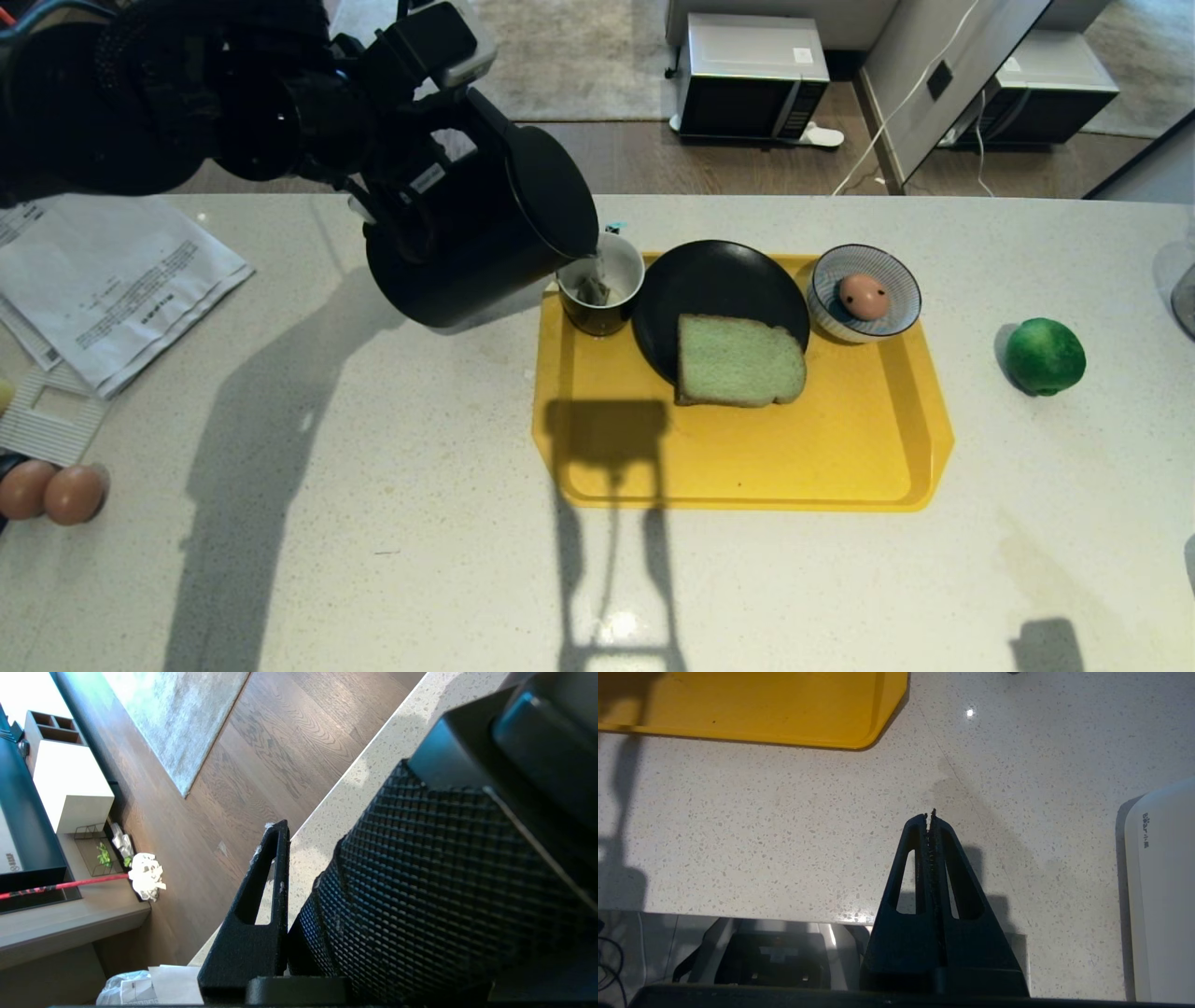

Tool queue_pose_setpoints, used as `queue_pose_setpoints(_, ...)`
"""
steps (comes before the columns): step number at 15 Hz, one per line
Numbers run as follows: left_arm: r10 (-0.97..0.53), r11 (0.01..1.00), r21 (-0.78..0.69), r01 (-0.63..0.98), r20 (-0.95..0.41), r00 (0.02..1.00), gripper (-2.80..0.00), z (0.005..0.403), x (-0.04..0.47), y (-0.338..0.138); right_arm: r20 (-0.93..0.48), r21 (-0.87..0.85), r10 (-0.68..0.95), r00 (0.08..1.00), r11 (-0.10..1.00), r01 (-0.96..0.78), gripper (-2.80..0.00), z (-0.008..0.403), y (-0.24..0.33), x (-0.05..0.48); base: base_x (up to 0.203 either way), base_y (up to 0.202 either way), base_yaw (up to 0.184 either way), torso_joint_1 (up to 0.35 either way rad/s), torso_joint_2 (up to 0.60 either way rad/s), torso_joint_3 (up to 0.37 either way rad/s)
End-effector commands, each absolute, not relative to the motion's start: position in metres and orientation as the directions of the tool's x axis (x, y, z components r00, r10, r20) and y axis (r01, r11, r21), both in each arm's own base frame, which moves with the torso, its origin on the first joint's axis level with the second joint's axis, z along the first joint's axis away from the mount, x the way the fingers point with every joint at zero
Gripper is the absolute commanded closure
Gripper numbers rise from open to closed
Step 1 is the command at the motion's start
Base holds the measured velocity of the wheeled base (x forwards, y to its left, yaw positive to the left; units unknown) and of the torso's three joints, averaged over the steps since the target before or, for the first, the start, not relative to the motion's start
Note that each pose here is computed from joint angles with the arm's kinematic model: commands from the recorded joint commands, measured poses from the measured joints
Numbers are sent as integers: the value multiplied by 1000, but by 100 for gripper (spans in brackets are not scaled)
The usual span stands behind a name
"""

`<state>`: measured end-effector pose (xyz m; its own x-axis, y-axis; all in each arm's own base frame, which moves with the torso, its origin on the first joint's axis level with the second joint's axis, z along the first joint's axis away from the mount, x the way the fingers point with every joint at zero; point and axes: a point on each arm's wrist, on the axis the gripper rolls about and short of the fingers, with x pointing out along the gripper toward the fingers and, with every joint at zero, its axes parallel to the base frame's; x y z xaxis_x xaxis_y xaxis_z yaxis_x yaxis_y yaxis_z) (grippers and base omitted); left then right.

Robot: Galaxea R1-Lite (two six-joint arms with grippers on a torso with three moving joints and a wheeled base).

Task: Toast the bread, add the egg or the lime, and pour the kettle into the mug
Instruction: Pour water into a cup

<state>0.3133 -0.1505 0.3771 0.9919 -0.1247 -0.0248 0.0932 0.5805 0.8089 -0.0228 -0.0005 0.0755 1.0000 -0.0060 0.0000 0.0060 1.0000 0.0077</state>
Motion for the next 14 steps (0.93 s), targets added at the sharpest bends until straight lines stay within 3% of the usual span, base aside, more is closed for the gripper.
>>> queue_pose_setpoints(1,-118,576,812,91,-27,993,0,376,314,-151,-2,8,-6,1000,1000,6,0,75,-1,-23,0,0,0,0,0,0)
queue_pose_setpoints(14,-79,540,837,90,-56,995,0,378,304,-152,-1,8,-6,1000,1000,6,0,75,-1,-23,0,0,0,0,0,0)
